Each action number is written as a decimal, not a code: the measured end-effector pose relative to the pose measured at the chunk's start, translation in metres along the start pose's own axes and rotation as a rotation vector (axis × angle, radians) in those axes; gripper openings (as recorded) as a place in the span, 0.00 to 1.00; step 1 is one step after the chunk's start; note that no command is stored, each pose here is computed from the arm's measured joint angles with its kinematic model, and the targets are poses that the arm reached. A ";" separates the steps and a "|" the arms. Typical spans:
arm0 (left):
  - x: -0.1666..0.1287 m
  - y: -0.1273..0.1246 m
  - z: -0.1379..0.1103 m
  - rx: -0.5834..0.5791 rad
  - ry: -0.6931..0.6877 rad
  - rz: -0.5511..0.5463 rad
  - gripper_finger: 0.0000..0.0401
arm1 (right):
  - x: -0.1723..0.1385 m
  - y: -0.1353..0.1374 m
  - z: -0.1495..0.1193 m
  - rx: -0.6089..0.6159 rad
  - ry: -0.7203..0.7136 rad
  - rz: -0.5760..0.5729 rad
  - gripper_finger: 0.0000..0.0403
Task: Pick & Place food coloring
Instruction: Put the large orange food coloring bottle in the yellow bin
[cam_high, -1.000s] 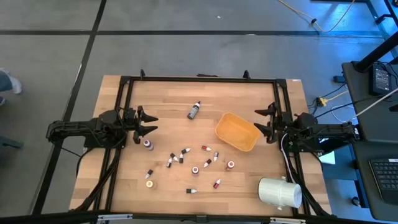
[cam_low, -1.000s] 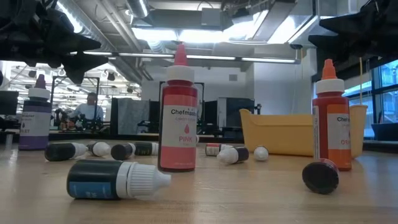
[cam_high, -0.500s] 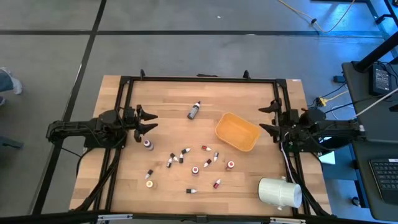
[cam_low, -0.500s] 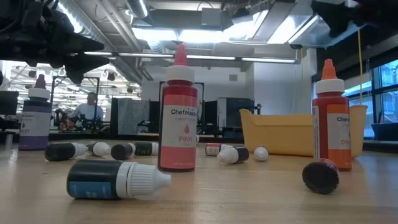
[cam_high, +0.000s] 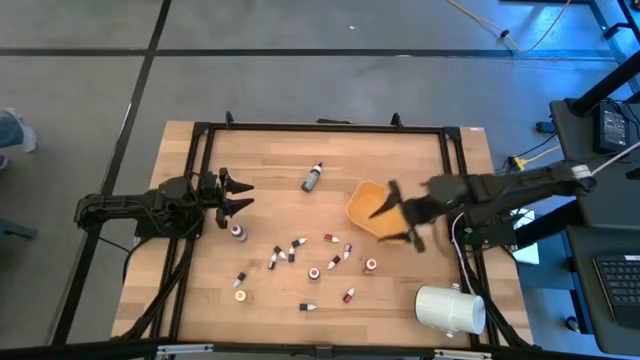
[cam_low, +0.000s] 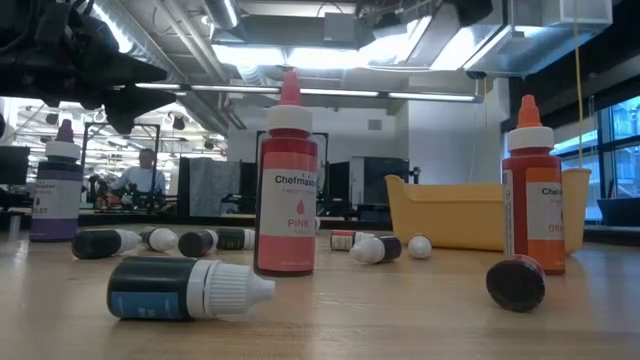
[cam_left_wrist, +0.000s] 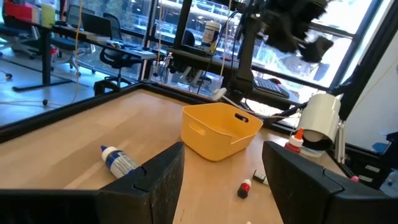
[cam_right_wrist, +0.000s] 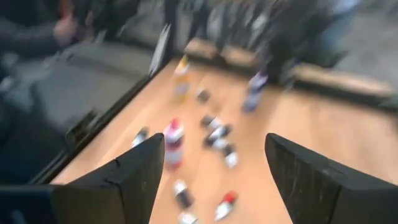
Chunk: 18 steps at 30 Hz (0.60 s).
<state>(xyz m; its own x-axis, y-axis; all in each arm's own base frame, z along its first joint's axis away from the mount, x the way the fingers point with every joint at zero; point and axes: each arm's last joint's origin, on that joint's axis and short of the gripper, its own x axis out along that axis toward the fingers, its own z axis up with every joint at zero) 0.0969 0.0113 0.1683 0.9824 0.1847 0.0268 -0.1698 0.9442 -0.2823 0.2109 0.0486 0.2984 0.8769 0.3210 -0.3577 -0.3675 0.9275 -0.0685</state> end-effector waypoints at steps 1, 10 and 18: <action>0.000 0.000 0.000 0.016 0.000 0.000 0.53 | 0.009 0.003 0.001 0.020 0.032 0.019 0.69; 0.000 0.000 0.000 0.133 0.000 0.001 0.53 | 0.057 0.037 0.010 0.196 0.392 0.038 0.69; 0.000 0.000 0.000 0.158 0.000 0.000 0.53 | 0.088 0.057 -0.017 0.236 0.600 -0.029 0.69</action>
<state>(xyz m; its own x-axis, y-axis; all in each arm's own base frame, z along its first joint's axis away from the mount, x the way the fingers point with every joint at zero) 0.0969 0.0113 0.1683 0.9825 0.1844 0.0268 -0.1795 0.9754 -0.1279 0.2618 0.1261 0.2472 0.5349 0.1956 -0.8220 -0.2077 0.9734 0.0965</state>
